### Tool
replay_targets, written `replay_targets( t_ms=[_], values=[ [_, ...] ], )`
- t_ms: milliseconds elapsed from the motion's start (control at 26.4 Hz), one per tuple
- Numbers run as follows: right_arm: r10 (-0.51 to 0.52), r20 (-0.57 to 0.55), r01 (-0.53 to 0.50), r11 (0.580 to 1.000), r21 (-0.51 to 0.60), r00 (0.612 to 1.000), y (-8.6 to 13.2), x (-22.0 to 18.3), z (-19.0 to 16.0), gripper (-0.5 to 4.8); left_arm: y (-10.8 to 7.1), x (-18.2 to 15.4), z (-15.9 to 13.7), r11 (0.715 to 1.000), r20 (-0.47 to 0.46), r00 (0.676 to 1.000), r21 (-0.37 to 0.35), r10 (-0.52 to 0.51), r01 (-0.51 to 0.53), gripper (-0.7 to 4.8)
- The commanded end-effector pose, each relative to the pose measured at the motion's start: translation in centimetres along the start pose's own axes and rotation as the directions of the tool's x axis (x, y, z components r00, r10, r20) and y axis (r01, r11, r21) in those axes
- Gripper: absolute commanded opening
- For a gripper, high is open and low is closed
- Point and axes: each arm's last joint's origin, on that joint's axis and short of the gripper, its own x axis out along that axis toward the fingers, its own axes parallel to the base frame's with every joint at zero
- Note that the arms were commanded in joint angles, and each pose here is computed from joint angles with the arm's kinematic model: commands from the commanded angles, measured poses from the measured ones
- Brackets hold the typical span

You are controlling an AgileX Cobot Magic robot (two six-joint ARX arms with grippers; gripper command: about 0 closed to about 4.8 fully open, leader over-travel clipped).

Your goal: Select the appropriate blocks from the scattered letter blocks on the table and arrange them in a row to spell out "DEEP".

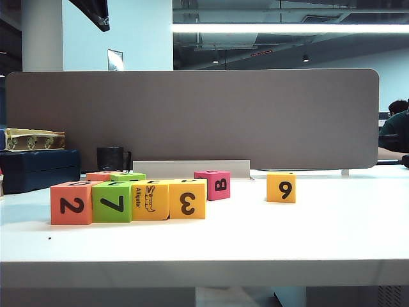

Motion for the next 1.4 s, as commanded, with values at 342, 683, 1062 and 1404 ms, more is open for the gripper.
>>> replay_targets(
  t_ms=[342, 683, 1062, 1404],
  values=[
    [0.004, 0.009, -0.004, 1.000, -0.002, 1.000, 0.0, 0.0, -0.1, -0.05, 1.7, -4.2, -2.2, 0.961, 0.447, 0.857, -0.020, 0.256, -0.277, -0.05],
    [0.004, 0.008, -0.004, 1.000, -0.002, 1.000, 0.0, 0.0, -0.1, -0.05, 3.6, -2.6, -12.4, 0.923, 0.435, 0.815, -0.143, 0.384, -0.359, -0.05],
    [0.004, 0.008, -0.004, 1.000, -0.002, 1.000, 0.0, 0.0, -0.1, -0.05, 2.3, 0.7, -24.4, 0.881, 0.445, 0.760, -0.234, 0.473, -0.412, -0.05],
    [0.004, 0.008, -0.004, 1.000, -0.002, 1.000, 0.0, 0.0, -0.1, -0.05, 1.0, 6.0, -32.7, 0.864, 0.466, 0.729, -0.303, 0.502, -0.401, -0.05]
  ],
)
